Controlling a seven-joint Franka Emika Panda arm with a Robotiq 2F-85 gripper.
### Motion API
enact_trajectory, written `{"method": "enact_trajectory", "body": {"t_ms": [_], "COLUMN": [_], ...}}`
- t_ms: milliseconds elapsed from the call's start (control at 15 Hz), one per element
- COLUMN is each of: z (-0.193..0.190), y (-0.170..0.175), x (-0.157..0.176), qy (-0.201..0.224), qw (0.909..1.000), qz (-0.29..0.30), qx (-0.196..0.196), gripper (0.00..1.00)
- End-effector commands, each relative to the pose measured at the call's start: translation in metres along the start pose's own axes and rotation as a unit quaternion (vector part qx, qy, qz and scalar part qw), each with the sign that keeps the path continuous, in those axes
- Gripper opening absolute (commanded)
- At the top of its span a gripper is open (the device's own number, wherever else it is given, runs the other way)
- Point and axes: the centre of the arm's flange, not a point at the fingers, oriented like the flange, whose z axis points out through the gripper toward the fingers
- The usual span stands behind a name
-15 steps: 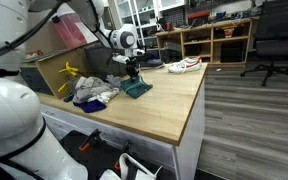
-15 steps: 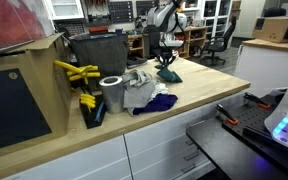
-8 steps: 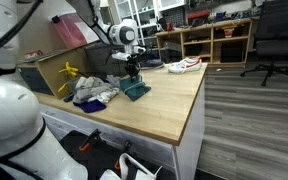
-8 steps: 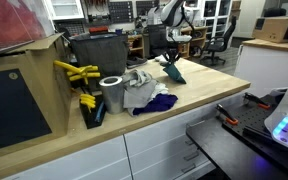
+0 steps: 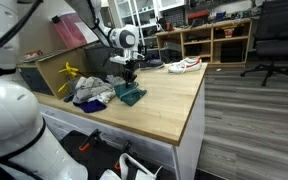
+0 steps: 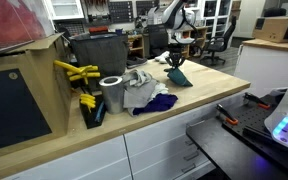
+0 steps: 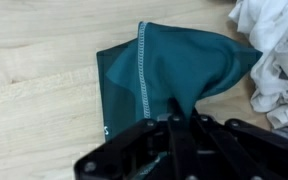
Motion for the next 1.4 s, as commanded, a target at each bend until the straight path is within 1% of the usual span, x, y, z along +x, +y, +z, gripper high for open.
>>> {"method": "enact_trajectory", "body": {"t_ms": [0,133,267,333,400,467,667,933,1000,1067,1133,1200,1333], "z": [-0.008,-0.009,-0.011,-0.012,-0.013,-0.013,-0.017,-0.032,-0.039,-0.043,-0.046,-0.049,-0.046], "y": [0.012,0.022,0.03,0.034,0.037,0.038,0.038,0.032,0.029,0.027,0.024,0.022,0.015], "x": [-0.006,-0.007,-0.007,-0.006,-0.007,-0.007,-0.009,-0.011,-0.014,-0.016,-0.02,-0.022,-0.026], "qy": [-0.067,-0.098,-0.117,-0.123,-0.128,-0.131,-0.137,-0.14,-0.146,-0.153,-0.152,-0.156,-0.143], "qw": [0.997,0.9939,0.9917,0.9909,0.9905,0.99,0.9892,0.988,0.987,0.9859,0.9866,0.986,0.9894], "qz": [-0.021,-0.03,-0.033,-0.035,-0.034,-0.035,-0.042,-0.048,-0.052,-0.055,-0.053,-0.053,-0.028], "qx": [0.032,0.041,0.041,0.04,0.039,0.037,0.033,0.043,0.043,0.041,0.026,0.023,-0.004], "gripper": [0.02,0.02,0.02,0.33,0.34,0.39,0.63,0.92,0.99,1.0,1.0,1.0,1.0]}}
